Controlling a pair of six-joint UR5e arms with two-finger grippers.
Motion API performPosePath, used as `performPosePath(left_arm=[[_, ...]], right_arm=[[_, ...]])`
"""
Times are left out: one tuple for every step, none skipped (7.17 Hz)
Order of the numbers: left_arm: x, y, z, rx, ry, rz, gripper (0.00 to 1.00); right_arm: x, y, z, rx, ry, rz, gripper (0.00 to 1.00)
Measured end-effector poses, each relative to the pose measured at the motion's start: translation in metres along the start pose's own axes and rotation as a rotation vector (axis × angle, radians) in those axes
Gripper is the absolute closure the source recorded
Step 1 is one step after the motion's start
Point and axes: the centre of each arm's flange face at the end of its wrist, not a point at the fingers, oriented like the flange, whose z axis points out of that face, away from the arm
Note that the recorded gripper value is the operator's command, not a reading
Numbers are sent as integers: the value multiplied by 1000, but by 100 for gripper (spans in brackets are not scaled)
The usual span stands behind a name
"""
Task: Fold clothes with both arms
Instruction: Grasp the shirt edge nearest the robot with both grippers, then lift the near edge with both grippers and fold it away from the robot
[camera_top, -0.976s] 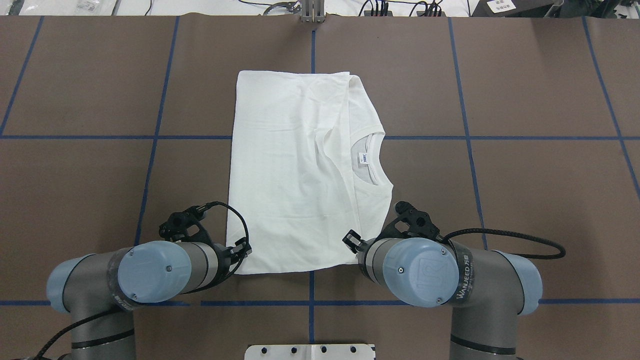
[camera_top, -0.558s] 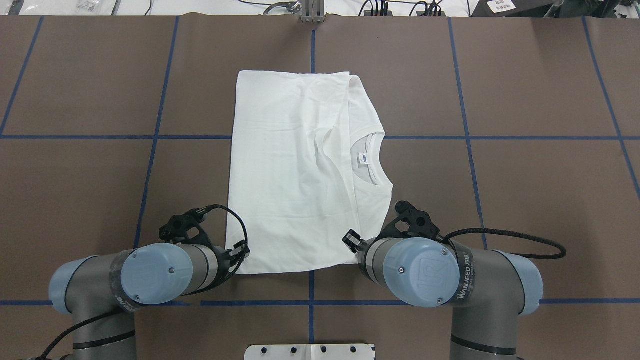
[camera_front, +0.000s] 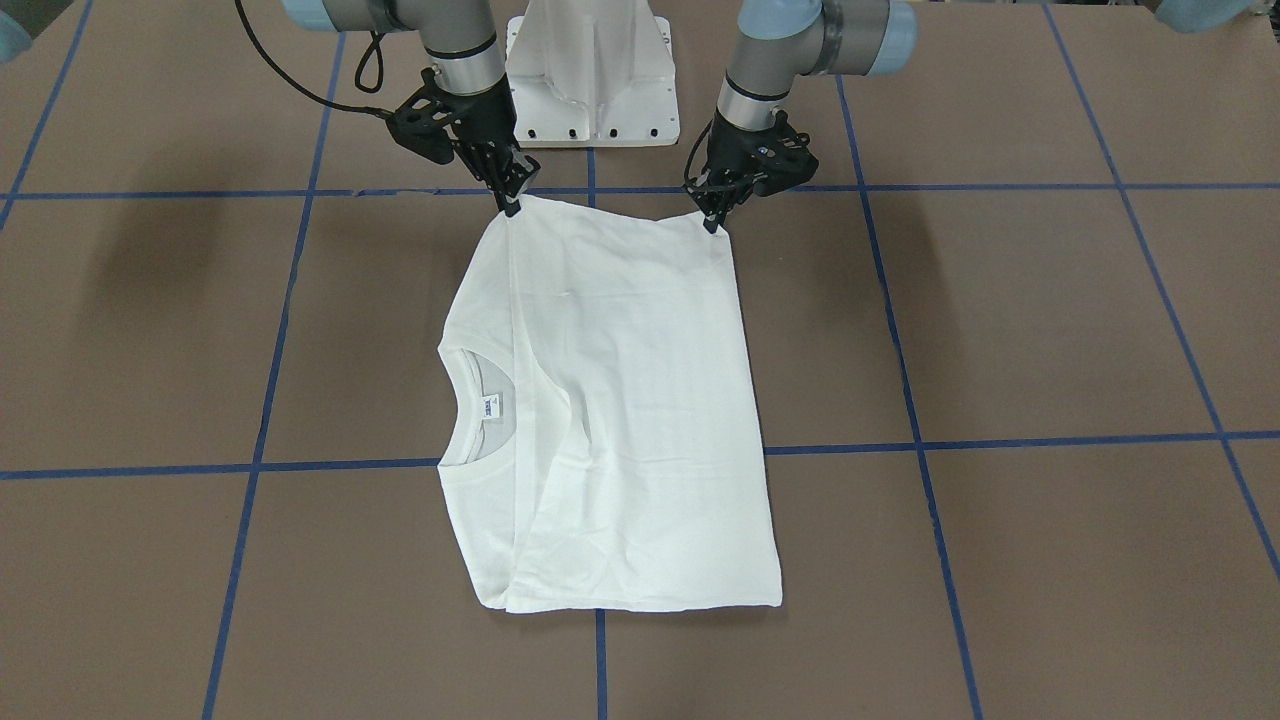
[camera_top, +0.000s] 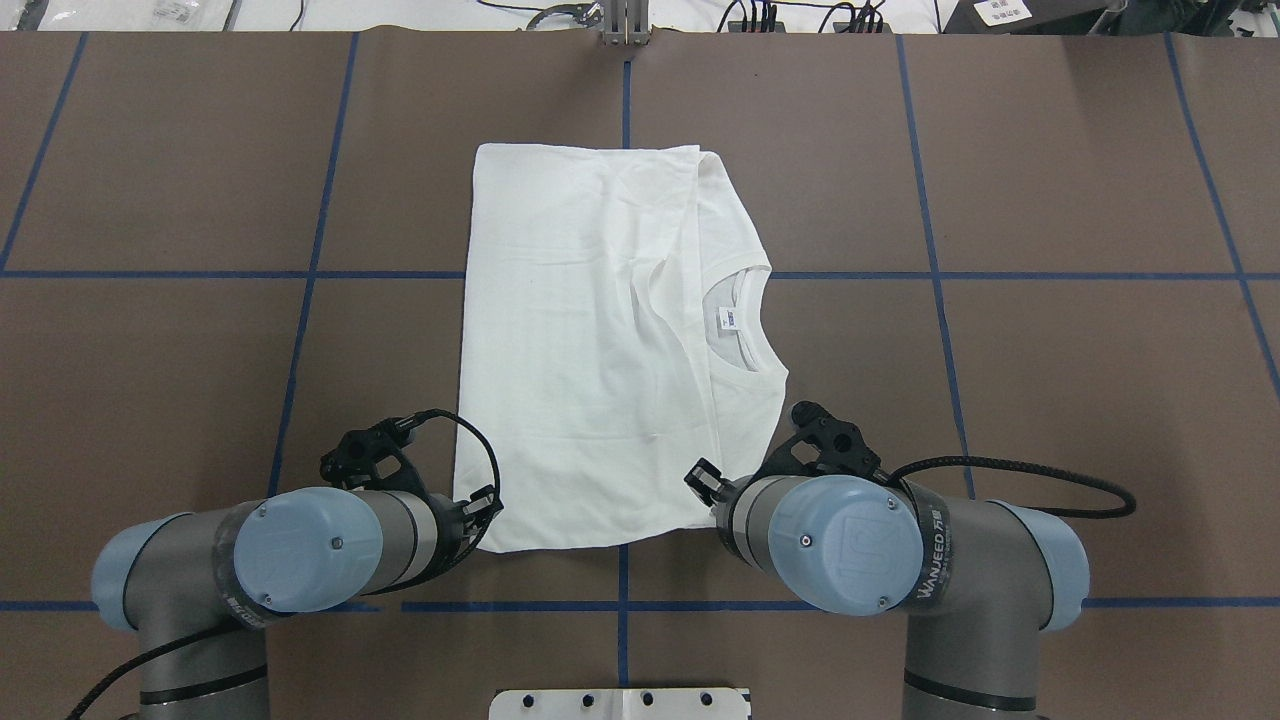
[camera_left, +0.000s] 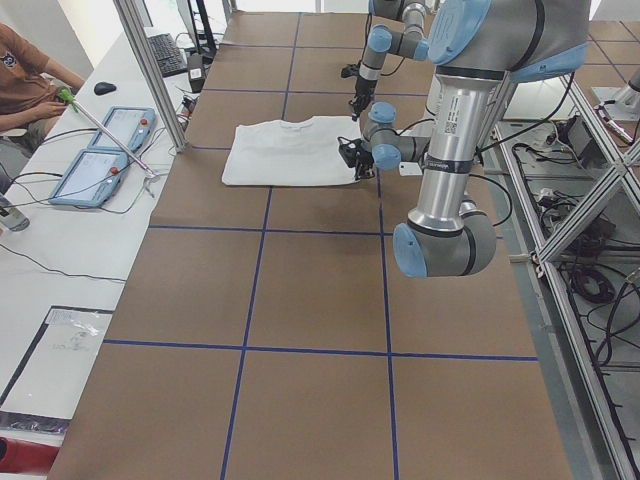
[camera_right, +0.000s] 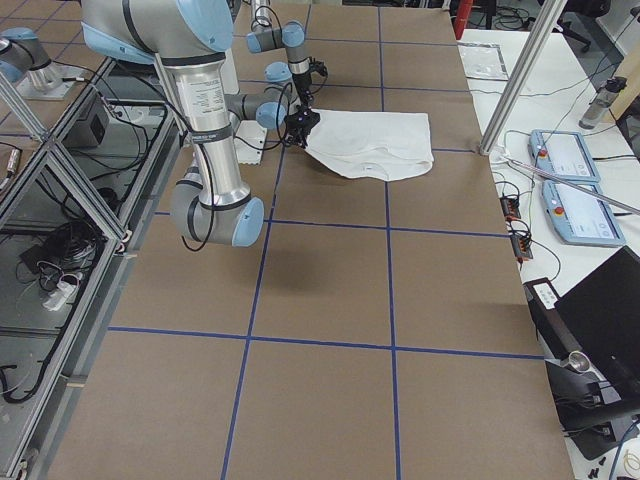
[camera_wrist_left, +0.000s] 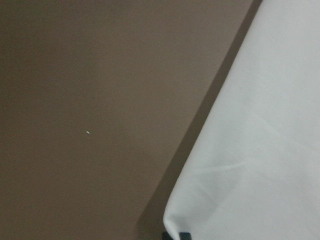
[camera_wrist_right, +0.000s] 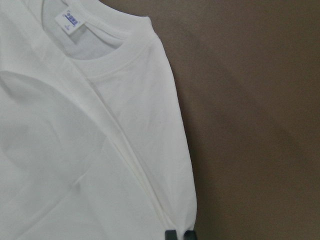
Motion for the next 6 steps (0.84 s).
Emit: performPosePath(left_arm=[[6,4,-17,-19,29,-1,100],[11,11,-36,-56,56,-5,100],[13,27,-54,-109,77,-20,100],[13,48,-72,-164,94,-45,100],[14,63,-97,-207,116,-69,100],[18,66,-127,-230,144,-83,100]], right_arm=[[4,-1,-4,-4,-2,-1,100],[15,1,-12,-18,-1,-10,100],[31,13,-18,-45,8,-20,100],[46,29,-29,-80,14,-13,100],[62,36,-53,-120,5,7,100],[71,30,-78,-143,-16,31,100]])
